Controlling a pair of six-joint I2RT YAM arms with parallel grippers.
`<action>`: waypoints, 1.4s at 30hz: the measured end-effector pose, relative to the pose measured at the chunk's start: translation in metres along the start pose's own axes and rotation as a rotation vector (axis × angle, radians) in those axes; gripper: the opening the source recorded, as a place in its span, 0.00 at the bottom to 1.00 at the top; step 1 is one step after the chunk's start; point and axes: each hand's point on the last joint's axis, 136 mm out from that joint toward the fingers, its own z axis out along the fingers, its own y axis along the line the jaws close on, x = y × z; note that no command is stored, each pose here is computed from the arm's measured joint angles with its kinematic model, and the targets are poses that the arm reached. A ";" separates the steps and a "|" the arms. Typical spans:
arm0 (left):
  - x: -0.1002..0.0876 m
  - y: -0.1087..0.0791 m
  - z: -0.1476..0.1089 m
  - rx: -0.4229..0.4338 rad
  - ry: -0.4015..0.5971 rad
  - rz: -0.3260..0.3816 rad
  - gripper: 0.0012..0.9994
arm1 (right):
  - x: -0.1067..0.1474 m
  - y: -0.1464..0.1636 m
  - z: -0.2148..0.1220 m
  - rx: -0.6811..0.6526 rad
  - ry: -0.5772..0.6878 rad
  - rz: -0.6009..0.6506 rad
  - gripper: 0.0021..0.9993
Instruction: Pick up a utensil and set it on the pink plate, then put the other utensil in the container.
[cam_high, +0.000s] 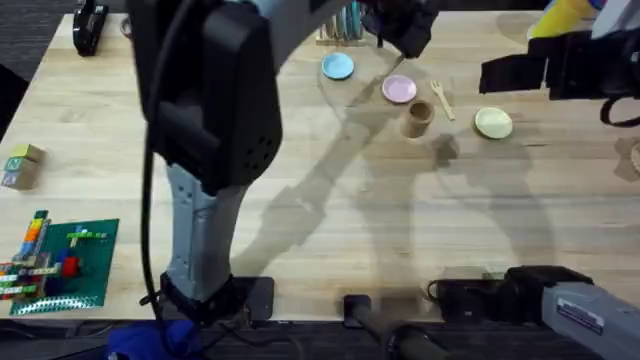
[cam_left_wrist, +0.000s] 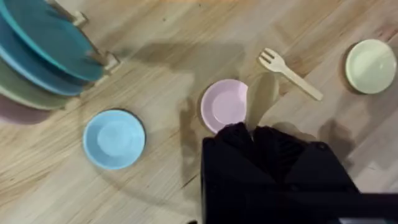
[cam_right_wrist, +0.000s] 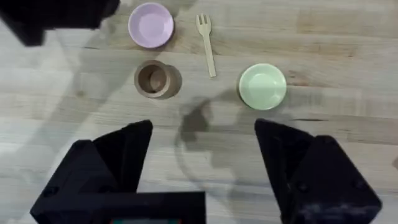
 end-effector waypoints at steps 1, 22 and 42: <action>0.002 0.000 0.006 0.002 0.007 0.001 0.04 | 0.000 0.000 0.000 0.000 0.000 0.000 1.00; 0.047 0.010 0.079 0.007 0.147 -0.034 0.04 | 0.000 0.000 0.000 0.000 0.000 0.000 1.00; 0.040 0.010 0.080 0.007 0.120 -0.046 0.26 | 0.000 0.000 0.000 0.000 0.000 0.000 1.00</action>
